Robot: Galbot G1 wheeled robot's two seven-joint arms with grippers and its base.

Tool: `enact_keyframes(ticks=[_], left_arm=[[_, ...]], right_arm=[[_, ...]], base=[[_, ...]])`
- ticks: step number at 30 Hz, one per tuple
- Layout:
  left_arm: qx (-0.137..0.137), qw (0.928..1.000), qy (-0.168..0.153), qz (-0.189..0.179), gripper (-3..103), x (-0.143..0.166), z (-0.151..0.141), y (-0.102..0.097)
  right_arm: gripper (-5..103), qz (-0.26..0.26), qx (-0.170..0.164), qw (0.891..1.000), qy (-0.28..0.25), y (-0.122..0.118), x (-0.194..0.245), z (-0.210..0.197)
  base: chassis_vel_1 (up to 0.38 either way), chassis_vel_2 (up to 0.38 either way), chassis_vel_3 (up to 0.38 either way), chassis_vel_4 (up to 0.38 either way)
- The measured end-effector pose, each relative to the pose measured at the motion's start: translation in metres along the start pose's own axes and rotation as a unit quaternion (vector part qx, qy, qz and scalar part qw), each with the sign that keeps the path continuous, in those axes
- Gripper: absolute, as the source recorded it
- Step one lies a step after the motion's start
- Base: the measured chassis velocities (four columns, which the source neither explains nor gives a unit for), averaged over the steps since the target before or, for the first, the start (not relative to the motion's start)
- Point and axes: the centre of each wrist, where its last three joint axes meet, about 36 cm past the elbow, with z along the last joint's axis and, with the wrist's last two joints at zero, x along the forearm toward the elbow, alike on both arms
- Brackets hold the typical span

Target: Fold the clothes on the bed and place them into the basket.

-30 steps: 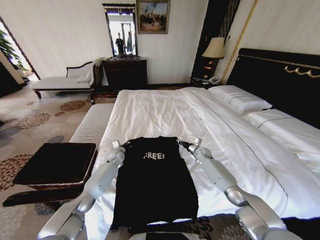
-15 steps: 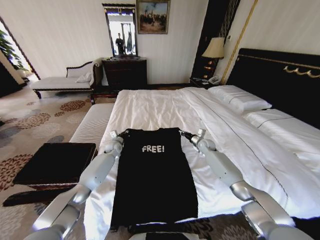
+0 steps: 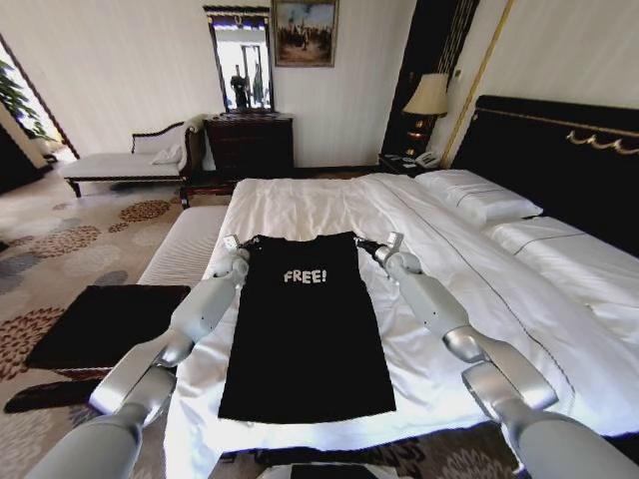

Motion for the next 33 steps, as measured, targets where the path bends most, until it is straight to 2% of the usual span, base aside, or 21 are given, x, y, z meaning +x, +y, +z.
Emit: enact_keyframes(ticks=[7, 12, 17, 21, 23, 24, 25, 28, 33], left_arm=[[-0.005, 1.0000, 0.005, -0.005, 1, -0.015, 0.002, 0.002], [-0.008, 0.9999, 0.003, 0.005, 1, -0.009, 0.012, 0.000], [-0.008, 0.9997, -0.010, 0.021, 1, 0.022, 0.030, 0.000], [-0.010, 0.9999, -0.013, 0.000, 1, 0.057, 0.071, 0.015], [-0.010, 0.9998, -0.015, 0.000, 1, 0.067, 0.077, 0.016], [-0.013, 0.9997, -0.019, 0.006, 1, 0.086, 0.085, 0.015], [-0.013, 0.9997, -0.019, 0.006, 1, 0.086, 0.085, 0.015], [-0.014, 0.9991, -0.029, 0.026, 1, 0.121, 0.094, 0.004], [-0.017, 0.9989, -0.031, 0.030, 1, 0.164, 0.114, 0.001]], right_arm=[[0, 0.006, 0.001, 1.000, 0.006, 0.009, -0.019, 0.011], [0, 0.006, 0.015, 1.000, 0.001, 0.011, -0.013, 0.023], [0, 0.018, 0.026, 1.000, -0.002, 0.013, 0.016, 0.065], [0, 0.026, 0.059, 0.998, -0.012, 0.012, 0.055, 0.096], [0, 0.026, 0.069, 0.997, -0.015, 0.011, 0.065, 0.100], [0, 0.024, 0.087, 0.996, -0.020, 0.011, 0.081, 0.104], [0, 0.024, 0.087, 0.996, -0.020, 0.011, 0.081, 0.104], [0, 0.018, 0.115, 0.993, -0.030, 0.019, 0.106, 0.115], [0, 0.012, 0.131, 0.991, -0.023, 0.028, 0.134, 0.139]], base=[[0.000, 0.000, 0.000, 0.000], [0.000, 0.000, 0.000, 0.000], [0.000, 0.000, 0.000, 0.000], [0.000, 0.000, 0.000, 0.000], [0.000, 0.000, 0.000, 0.000], [0.000, 0.000, 0.000, 0.000], [0.000, 0.000, 0.000, 0.000], [0.000, 0.000, 0.000, 0.000], [0.000, 0.000, 0.000, 0.000]])
